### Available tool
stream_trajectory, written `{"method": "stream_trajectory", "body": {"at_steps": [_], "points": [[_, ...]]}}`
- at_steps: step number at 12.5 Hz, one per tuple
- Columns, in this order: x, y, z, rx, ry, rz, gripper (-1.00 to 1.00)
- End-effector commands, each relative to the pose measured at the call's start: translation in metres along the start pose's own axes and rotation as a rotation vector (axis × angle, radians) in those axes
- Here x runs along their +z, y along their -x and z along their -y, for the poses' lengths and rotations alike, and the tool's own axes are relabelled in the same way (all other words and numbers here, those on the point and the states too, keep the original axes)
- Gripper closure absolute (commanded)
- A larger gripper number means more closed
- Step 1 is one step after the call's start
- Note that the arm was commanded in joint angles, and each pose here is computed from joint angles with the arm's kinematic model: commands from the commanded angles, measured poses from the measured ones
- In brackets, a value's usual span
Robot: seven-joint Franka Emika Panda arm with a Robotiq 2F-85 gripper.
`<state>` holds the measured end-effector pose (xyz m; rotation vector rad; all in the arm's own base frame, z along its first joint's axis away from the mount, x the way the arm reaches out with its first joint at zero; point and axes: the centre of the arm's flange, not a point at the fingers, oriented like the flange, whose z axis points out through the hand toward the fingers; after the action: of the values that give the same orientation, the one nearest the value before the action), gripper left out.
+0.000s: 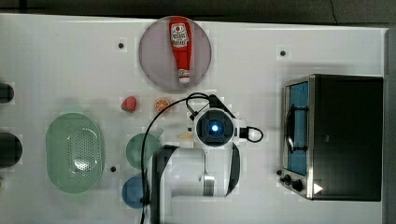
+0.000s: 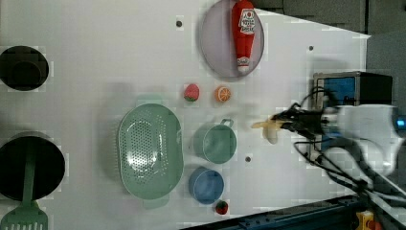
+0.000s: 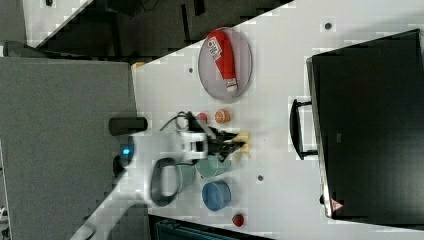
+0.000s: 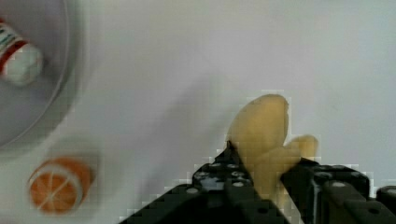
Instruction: Pick banana from table and place on oven.
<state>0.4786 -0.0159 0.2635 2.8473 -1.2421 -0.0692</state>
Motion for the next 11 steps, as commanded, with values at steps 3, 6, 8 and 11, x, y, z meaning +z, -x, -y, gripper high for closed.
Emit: {"method": "stream_trajectory", "body": {"at_steps": [3,6,8,11], "points": [[-0.211,-0.015,-0.02,0.047,-0.059,-0.043,0.43],[-0.276,-0.036,-0.053,0.096,-0.049,-0.023,0.43],[-0.293,-0.065,-0.084,0.15,-0.058,-0.017,0.43],[-0.277,-0.121,-0.142,0.12,-0.037,-0.021,0.43]]}}
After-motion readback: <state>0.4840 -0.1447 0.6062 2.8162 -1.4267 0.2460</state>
